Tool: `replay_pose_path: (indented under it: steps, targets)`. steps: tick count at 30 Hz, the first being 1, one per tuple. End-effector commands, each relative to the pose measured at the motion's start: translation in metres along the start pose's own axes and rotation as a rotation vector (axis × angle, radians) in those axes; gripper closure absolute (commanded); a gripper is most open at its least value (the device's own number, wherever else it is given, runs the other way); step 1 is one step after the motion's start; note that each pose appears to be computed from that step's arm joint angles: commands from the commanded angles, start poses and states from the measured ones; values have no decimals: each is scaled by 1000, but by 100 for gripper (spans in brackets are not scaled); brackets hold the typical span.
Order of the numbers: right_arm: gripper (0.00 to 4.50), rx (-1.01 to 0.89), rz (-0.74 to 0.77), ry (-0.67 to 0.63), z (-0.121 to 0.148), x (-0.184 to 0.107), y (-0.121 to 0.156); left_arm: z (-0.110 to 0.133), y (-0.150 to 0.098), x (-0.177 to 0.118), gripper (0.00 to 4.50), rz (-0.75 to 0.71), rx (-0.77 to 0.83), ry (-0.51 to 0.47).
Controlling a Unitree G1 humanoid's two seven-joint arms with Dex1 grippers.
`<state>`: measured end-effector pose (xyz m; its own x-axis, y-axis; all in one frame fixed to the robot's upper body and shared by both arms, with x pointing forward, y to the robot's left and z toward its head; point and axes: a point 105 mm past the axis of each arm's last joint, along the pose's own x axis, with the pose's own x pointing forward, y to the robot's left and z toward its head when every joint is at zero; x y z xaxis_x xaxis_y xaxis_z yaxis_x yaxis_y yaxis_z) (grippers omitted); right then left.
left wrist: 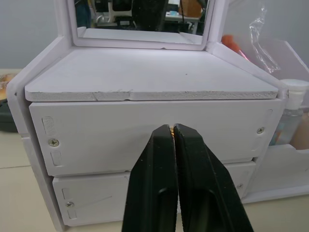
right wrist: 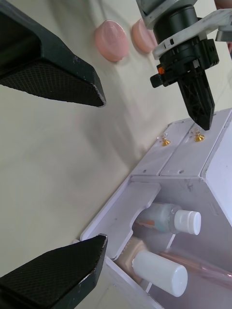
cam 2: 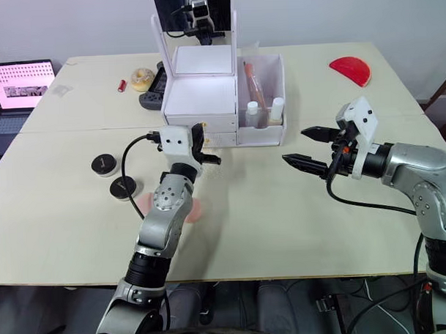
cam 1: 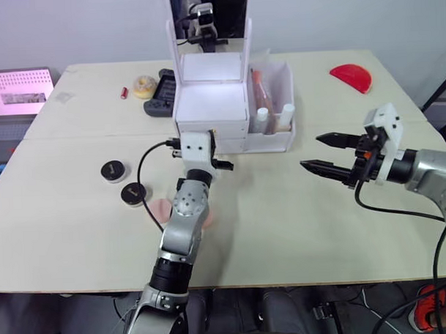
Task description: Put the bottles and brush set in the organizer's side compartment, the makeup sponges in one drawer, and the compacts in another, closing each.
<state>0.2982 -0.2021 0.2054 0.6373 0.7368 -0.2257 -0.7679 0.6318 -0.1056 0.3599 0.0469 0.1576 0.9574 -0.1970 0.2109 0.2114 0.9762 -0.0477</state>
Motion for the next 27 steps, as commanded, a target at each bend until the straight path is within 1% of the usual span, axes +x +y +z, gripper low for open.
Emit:
replay_pose_path:
  steps: [1, 10, 13, 16, 19, 23, 27]
  targets:
    - [0, -51, -9, -34, 13, -5, 0, 13, -4, 2, 446, -4, -8, -53]
    - [0, -53, -14, -34, 12, -4, -1, 15, -2, -1, 446, -14, -12, -61]
    - [0, -51, -12, -33, 12, -4, 0, 17, -2, -1, 367, -7, -11, -61]
    - [0, -48, -11, -31, 11, -4, 0, 18, -3, 1, 219, 0, -13, -61]
    - [0, -48, -11, -29, 11, -4, 1, 19, -2, 2, 219, 8, -13, -64]
    - [0, -48, -12, -29, 12, -4, 0, 13, 3, 8, 219, 43, 7, -37]
    - [0, -50, -13, -30, 13, -4, -1, 6, 2, 11, 219, 47, 2, -5]
